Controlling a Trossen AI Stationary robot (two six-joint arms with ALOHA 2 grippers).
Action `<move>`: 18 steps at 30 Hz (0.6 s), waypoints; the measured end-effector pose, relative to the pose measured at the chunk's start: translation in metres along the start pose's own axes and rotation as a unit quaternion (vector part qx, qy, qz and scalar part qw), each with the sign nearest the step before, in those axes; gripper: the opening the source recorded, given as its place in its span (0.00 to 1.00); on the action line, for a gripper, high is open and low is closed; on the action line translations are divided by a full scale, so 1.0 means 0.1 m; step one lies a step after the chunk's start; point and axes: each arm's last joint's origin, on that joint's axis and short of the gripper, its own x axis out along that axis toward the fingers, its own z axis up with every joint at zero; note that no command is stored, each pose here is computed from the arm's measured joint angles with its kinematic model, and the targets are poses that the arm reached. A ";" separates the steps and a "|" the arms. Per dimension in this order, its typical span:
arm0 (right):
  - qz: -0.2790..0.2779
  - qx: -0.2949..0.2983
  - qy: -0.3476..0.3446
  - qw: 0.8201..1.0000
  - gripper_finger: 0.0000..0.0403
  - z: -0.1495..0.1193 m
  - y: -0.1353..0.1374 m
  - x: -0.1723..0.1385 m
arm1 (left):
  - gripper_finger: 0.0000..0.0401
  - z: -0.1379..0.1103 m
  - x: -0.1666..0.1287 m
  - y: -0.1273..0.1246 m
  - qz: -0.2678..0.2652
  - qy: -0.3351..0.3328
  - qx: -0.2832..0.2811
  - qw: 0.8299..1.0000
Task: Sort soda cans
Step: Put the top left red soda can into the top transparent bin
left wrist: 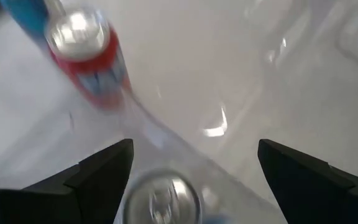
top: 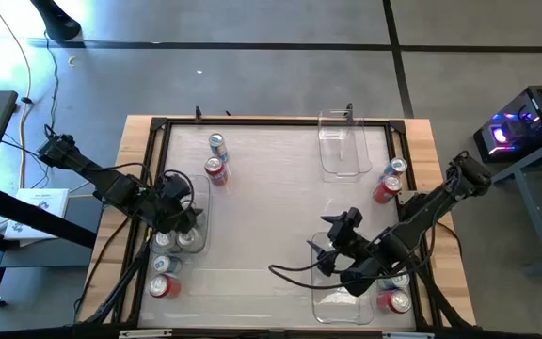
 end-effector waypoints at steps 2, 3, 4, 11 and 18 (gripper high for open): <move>0.002 0.019 0.003 1.000 0.91 0.09 -0.02 -0.06 | 0.85 0.03 0.00 -0.02 0.010 -0.044 0.011 0.999; -0.002 0.024 0.007 1.000 0.91 0.13 -0.03 -0.09 | 0.85 0.05 0.01 -0.04 0.013 -0.069 0.012 0.997; -0.007 0.029 0.013 0.999 0.91 0.15 -0.05 -0.12 | 0.85 0.06 0.02 -0.05 0.016 -0.091 0.016 0.996; -0.039 0.116 0.244 0.962 0.91 0.19 -0.25 -0.27 | 0.85 0.12 0.07 -0.29 -0.086 -0.124 0.079 0.986; -0.075 0.139 0.403 0.902 0.91 0.04 -0.30 -0.44 | 0.85 0.09 0.25 -0.29 -0.060 -0.117 0.062 0.989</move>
